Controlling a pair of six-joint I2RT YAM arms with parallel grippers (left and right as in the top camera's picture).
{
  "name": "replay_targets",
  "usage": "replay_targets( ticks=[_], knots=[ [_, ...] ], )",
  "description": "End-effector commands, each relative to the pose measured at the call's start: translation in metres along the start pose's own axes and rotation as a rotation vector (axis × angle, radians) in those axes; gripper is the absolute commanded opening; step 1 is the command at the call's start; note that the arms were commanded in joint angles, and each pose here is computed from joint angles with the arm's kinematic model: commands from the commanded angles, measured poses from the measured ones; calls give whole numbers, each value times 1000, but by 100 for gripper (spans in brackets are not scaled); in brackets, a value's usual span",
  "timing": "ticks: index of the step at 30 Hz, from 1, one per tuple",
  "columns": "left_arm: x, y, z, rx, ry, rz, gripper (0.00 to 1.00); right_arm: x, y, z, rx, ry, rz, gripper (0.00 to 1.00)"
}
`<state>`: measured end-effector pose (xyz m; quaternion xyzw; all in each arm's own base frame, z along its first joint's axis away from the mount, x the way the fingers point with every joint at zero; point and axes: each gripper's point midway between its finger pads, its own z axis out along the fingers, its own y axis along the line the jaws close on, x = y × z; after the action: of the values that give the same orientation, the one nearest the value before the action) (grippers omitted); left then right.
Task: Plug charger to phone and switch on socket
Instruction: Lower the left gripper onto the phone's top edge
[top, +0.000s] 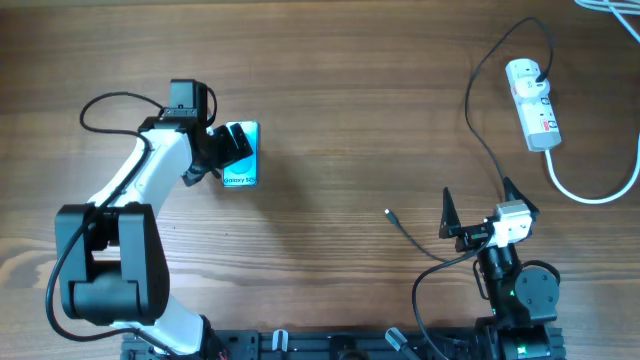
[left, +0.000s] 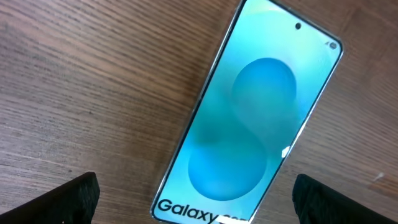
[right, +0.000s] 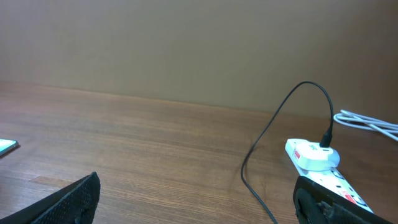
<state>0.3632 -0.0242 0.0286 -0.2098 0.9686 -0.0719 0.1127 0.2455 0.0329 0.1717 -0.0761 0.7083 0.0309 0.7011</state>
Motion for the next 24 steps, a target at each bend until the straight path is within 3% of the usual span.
replay_targets(
  ticks=[1,24],
  knots=[
    [2,3,5,-19,3,-6,100,-1,-4,0,20,-4,12,99],
    [7,9,15,-27,-8,-5,100,-1,-4,0,20,-4,12,100]
  ],
)
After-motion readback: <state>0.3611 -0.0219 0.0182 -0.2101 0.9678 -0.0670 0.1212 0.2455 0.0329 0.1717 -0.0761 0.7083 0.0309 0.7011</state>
